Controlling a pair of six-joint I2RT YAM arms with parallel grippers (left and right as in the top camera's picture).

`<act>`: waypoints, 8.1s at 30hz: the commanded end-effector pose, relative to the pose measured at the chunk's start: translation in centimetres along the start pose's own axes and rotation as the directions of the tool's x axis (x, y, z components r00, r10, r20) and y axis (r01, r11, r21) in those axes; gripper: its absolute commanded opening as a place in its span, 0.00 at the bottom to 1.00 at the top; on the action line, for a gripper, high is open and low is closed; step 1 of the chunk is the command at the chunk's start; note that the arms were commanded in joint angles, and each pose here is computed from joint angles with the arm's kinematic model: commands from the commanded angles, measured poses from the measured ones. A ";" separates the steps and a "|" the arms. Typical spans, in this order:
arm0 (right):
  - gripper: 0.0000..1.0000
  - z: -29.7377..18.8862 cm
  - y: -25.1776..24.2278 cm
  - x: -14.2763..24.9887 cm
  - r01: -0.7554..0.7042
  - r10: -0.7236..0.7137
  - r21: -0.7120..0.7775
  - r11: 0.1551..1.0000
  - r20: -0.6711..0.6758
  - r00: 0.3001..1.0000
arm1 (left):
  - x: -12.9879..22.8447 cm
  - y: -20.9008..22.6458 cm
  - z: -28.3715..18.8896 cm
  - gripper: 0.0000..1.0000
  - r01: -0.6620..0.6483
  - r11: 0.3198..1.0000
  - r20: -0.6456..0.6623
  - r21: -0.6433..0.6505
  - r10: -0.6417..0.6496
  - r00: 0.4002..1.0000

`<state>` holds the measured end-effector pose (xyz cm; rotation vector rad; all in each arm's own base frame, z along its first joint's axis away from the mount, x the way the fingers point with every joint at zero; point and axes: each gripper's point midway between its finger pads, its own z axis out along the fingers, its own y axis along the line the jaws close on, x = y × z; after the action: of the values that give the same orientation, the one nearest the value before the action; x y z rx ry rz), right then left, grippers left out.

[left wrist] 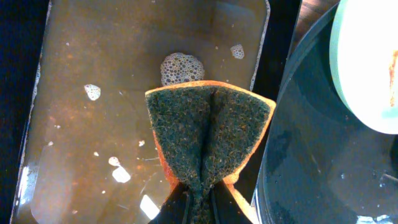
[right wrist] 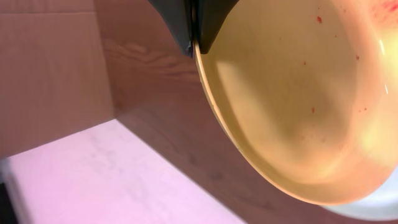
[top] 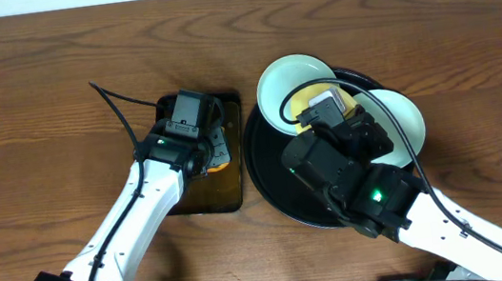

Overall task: Clean dirty plates on tray and stack at the side
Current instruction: 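Carry the yellow plate right and set it on the table, then move the right gripper back and pinch the right mint plate's rim, then bring the sponge in the left gripper onto the held mint plate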

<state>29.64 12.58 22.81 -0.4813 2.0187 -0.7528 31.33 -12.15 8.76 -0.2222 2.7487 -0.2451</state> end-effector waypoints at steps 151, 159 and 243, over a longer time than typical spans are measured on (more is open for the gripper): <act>0.50 18.1 5.6 15.0 -0.496 0.099 -0.502 0.709 -0.625 0.774 | 0.0 -3.2 -0.7 0.08 -0.076 0.989 0.020 0.130 0.074 0.997; 0.53 18.1 5.3 14.1 -0.482 0.104 -0.506 0.715 -0.605 0.790 | 0.0 -3.2 -0.7 0.08 -0.076 0.989 0.019 0.129 0.075 0.997; 0.01 8.4 11.4 15.6 -0.816 -0.049 -0.433 0.382 -0.892 0.450 | 7.6 -15.7 3.1 0.08 -0.385 0.869 0.041 0.310 0.393 0.919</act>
<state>28.32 8.37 2.02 -0.0004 3.1837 0.6646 28.38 -27.62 7.63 0.3358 2.6496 -0.5632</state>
